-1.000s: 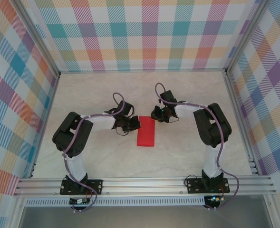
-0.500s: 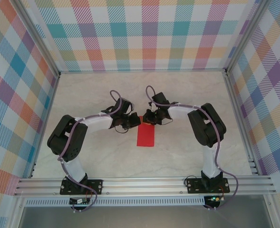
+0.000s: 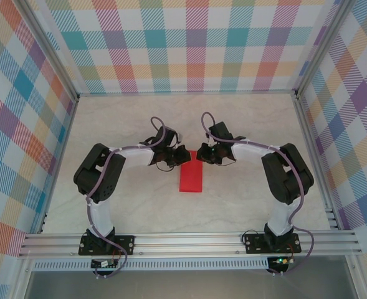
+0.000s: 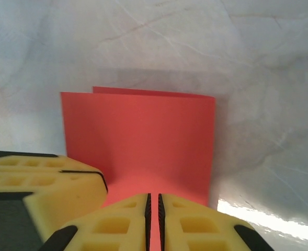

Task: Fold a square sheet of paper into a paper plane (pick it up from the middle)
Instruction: Fold the square sheet of paper in half at the center of the table.

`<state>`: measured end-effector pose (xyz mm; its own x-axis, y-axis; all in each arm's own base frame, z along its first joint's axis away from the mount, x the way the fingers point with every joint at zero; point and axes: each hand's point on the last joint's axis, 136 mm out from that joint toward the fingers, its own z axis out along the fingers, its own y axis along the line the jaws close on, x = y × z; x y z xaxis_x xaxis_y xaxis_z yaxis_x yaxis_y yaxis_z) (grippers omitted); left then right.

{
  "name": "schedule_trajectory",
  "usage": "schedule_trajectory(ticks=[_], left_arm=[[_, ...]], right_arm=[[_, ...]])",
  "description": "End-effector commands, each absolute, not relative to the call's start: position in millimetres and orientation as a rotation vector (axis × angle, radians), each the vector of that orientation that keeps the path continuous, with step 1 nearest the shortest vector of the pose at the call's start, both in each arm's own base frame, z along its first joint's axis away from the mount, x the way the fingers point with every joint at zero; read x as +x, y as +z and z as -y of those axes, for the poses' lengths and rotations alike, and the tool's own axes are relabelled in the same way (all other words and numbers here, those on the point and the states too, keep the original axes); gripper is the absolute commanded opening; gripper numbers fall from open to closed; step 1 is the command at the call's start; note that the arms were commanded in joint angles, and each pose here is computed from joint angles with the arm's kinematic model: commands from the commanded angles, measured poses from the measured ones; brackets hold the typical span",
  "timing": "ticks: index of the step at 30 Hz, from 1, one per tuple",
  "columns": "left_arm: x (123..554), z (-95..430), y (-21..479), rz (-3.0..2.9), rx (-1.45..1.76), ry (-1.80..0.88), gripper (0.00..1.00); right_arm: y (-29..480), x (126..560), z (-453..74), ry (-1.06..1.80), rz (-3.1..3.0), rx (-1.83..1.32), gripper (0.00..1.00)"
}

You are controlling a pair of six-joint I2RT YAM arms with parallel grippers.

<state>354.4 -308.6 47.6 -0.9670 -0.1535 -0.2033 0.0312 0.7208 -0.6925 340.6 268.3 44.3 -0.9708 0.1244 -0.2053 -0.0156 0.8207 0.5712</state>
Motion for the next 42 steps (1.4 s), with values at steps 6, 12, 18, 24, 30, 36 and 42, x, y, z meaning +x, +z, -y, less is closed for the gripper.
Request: schedule_trajectory(ticks=[6, 12, 18, 24, 30, 36, 42], left_arm=[[363.8, 320.9, 45.8, -2.681, -0.088, -1.108, 0.1], [366.5, 312.4, 43.8, -2.686, -0.114, -1.036, 0.09], [368.1, 302.0, 50.8, -2.669, -0.143, -1.003, 0.09], [371.1, 301.9, 49.9, -2.665, -0.145, -1.012, 0.09], [374.8, 315.8, 48.9, -2.657, -0.125, -1.1, 0.08], [375.4, 331.6, 51.0, -2.652, -0.068, -1.165, 0.07], [378.4, 338.0, 43.8, -2.667, -0.059, -1.172, 0.07]], right_arm=[[12.5, 337.4, -268.9, 0.87, -2.839, 0.134, 0.13], [3.0, 332.2, -275.7, 0.928, -2.855, 0.096, 0.12], [5.5, 322.7, -292.0, 1.021, -2.849, -0.059, 0.13], [19.8, 319.5, -300.0, 1.077, -2.802, -0.147, 0.13], [43.1, 320.3, -287.4, 1.017, -2.741, -0.09, 0.13], [35.3, 311.0, -276.0, 0.991, -2.76, 0.005, 0.13], [24.9, 307.5, -280.2, 1.034, -2.791, 0.038, 0.13]])
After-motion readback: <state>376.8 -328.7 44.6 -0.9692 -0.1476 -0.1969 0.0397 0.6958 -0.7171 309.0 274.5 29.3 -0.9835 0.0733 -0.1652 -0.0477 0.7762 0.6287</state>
